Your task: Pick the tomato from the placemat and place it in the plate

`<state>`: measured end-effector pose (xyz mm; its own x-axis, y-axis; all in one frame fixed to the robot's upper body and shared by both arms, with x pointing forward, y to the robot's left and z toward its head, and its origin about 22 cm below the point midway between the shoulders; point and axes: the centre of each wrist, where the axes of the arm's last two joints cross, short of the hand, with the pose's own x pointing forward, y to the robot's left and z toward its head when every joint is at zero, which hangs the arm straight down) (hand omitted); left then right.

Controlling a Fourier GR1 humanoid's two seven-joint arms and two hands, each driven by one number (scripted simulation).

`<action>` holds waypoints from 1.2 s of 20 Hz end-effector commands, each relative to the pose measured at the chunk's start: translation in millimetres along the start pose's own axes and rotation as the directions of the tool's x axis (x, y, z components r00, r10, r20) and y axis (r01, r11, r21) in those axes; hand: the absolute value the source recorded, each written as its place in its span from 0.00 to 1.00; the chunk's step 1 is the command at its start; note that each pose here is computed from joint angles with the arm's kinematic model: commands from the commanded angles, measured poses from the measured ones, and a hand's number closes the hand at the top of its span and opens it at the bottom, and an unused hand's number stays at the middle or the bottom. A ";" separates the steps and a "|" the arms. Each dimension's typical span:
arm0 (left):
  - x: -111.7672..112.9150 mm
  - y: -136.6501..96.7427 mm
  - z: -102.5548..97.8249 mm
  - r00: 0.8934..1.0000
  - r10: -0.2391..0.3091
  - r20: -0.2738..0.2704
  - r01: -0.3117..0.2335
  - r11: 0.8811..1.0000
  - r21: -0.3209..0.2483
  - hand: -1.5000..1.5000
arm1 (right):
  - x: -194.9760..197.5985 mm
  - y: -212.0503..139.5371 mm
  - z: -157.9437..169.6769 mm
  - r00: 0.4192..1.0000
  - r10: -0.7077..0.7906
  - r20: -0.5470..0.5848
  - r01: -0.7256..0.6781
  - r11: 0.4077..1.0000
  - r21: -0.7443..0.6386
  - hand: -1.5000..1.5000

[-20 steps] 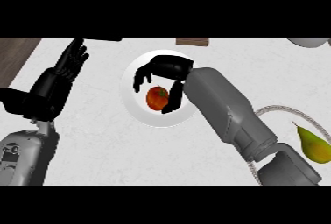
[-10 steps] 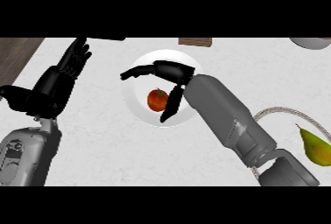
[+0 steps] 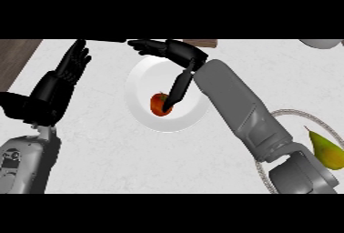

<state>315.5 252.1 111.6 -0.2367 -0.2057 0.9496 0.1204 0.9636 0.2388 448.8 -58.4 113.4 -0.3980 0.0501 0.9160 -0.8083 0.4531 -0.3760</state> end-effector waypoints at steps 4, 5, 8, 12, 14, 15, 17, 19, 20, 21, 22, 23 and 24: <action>1.1 -4.8 -0.9 1.000 -0.005 0.006 0.005 1.000 0.003 0.50 | 11.3 -44.9 28.2 0.993 -0.115 0.011 0.115 0.991 -0.067 0.00; 6.4 1.5 -2.8 1.000 -0.006 0.029 0.006 1.000 -0.007 0.50 | 2.4 -51.0 45.8 0.994 -0.105 0.006 0.105 0.992 -0.076 0.00; 5.3 -8.8 -3.3 0.999 0.012 0.034 -0.011 0.999 -0.031 0.50 | 26.3 -78.2 54.3 0.996 -0.082 0.027 0.084 0.993 -0.083 0.00; 17.9 -4.7 -10.0 0.998 -0.001 0.057 0.003 0.999 -0.035 0.50 | 23.0 -94.1 83.1 0.997 -0.070 0.029 0.072 0.991 -0.116 0.00; 13.8 -9.2 -6.1 0.999 -0.006 0.054 0.007 1.000 -0.030 0.50 | 25.5 -98.6 87.8 0.998 -0.065 0.019 0.067 0.991 -0.116 0.00; 16.6 -4.3 -7.8 0.999 -0.009 0.051 0.011 1.000 -0.023 0.50 | 29.0 -104.7 94.3 0.998 -0.057 0.033 0.061 0.990 -0.130 0.00; 16.0 -9.2 -8.8 0.998 0.007 0.060 -0.005 0.999 -0.039 0.50 | 33.0 -105.4 91.0 0.999 -0.026 0.027 0.030 0.991 -0.133 0.00; 14.7 -14.8 -8.2 0.999 0.016 0.049 -0.014 0.999 -0.041 0.50 | 30.4 -110.6 104.8 0.999 -0.028 0.022 0.031 0.990 -0.135 0.00; 18.1 -14.3 -7.7 0.998 0.016 0.059 -0.012 0.998 -0.056 0.50 | 27.3 -111.4 110.7 0.999 -0.036 0.013 0.037 0.990 -0.138 0.00; 16.8 -8.7 -4.4 0.998 0.002 0.062 0.001 0.999 -0.047 0.50 | 27.3 -110.4 109.1 1.000 -0.023 0.020 0.025 0.987 -0.156 0.00; 20.2 -12.1 -8.6 0.997 0.018 0.070 -0.015 0.999 -0.050 0.50 | 32.3 -121.3 125.6 1.000 -0.012 0.019 0.015 0.988 -0.156 0.00; 18.1 -7.4 -7.4 0.998 0.014 0.055 -0.011 0.999 -0.044 0.50 | 34.2 -122.0 124.8 1.000 -0.001 0.008 0.003 0.990 -0.143 0.00; 16.7 -8.1 -6.5 0.998 0.009 0.069 -0.007 0.999 -0.037 0.50 | 35.9 -121.3 120.5 1.000 0.010 0.017 -0.007 0.985 -0.170 0.00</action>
<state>317.2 237.9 127.1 -0.2939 -0.1848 0.9378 0.1619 0.9573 0.2393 480.6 -202.9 172.5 -0.3933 0.1374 0.9091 -0.6673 0.6375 -0.3851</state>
